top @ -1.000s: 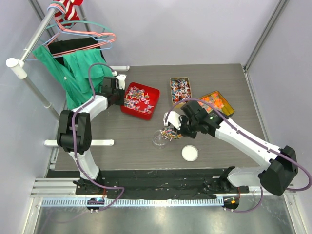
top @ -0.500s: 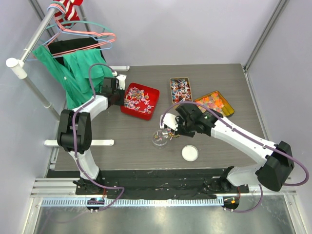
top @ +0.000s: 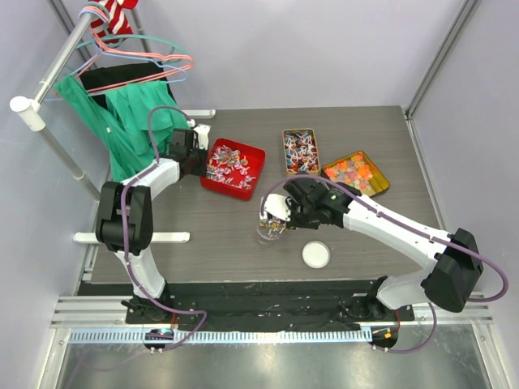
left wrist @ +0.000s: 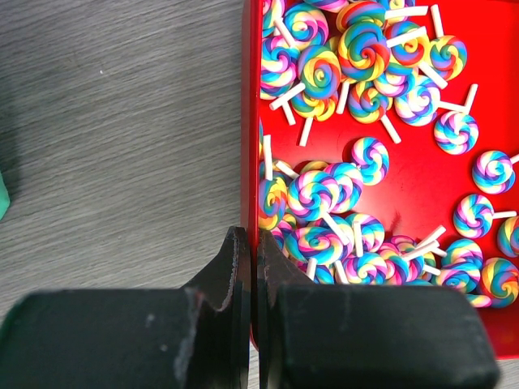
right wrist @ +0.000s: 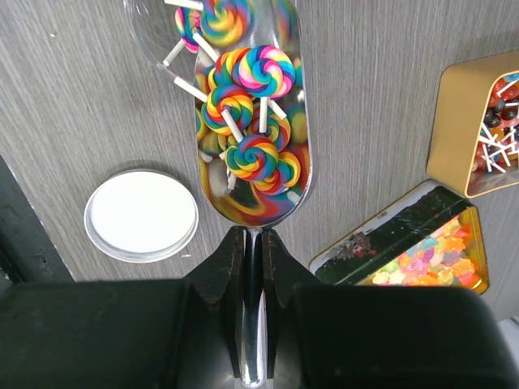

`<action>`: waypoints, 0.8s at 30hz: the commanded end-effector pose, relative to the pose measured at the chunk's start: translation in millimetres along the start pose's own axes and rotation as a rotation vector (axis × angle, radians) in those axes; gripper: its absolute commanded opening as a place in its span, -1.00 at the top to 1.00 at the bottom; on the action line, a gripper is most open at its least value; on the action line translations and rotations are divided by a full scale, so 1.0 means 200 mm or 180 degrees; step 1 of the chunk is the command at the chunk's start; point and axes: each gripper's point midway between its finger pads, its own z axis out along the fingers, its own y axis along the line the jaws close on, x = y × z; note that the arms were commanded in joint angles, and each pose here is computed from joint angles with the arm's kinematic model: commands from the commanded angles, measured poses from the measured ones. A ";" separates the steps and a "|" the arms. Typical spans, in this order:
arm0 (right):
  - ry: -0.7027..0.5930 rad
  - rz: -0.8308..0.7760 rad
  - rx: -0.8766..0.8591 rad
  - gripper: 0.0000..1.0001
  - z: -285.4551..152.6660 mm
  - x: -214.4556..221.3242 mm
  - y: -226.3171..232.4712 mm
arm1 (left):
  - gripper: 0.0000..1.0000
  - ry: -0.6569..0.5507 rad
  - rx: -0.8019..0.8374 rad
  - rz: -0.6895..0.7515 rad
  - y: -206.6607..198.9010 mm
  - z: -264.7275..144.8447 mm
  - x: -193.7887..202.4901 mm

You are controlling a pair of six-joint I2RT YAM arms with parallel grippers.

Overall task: Pack the candies
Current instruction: Place the fake candies in the packing bottle.

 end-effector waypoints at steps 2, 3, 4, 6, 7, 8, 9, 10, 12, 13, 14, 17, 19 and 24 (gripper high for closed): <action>0.0036 -0.0147 0.0201 0.98 -0.03 -0.05 -0.09 | 1.00 -0.0448 0.0099 0.0005 -0.02 -0.03 -0.21; 0.0033 -0.0159 0.0207 0.98 -0.03 -0.06 -0.09 | 1.00 -0.0448 0.0096 0.0002 -0.01 -0.03 -0.21; 0.0010 -0.0161 0.0224 0.98 -0.04 -0.08 -0.10 | 1.00 -0.0449 0.0110 0.0003 -0.02 -0.03 -0.21; -0.0021 -0.0181 0.0241 0.99 -0.05 -0.10 -0.11 | 1.00 -0.0439 0.0119 0.0005 -0.02 -0.02 -0.20; -0.0026 -0.0190 0.0251 0.98 -0.06 -0.11 -0.12 | 1.00 -0.0439 0.0119 0.0005 -0.02 -0.02 -0.20; -0.0015 -0.0199 0.0242 0.98 -0.05 -0.11 -0.12 | 1.00 -0.0439 0.0121 -0.0002 -0.02 -0.02 -0.21; -0.0019 -0.0199 0.0245 0.98 -0.06 -0.12 -0.12 | 1.00 -0.0435 0.0126 -0.0003 -0.02 -0.02 -0.20; -0.0039 -0.0215 0.0253 0.98 -0.06 -0.14 -0.13 | 1.00 -0.0439 0.0121 -0.0002 -0.02 -0.02 -0.21; -0.0020 -0.0239 0.0231 0.98 -0.05 -0.14 -0.12 | 1.00 -0.0435 0.0126 -0.0003 -0.02 -0.02 -0.20; -0.0017 -0.0261 0.0222 0.99 -0.05 -0.15 -0.11 | 1.00 -0.0434 0.0130 0.0001 -0.02 -0.02 -0.20; 0.0008 -0.0286 0.0215 0.99 -0.05 -0.15 -0.11 | 1.00 -0.0430 0.0131 -0.0003 -0.02 -0.01 -0.20; 0.0083 -0.0360 0.0214 0.98 -0.04 -0.13 -0.10 | 1.00 -0.0430 0.0126 -0.0003 -0.02 -0.01 -0.20; 0.0126 -0.0400 0.0220 0.98 -0.04 -0.12 -0.10 | 1.00 -0.0435 0.0130 0.0003 -0.02 -0.01 -0.20; 0.0201 -0.0477 0.0224 0.98 -0.05 -0.10 -0.10 | 1.00 -0.0425 0.0135 0.0000 -0.03 -0.01 -0.20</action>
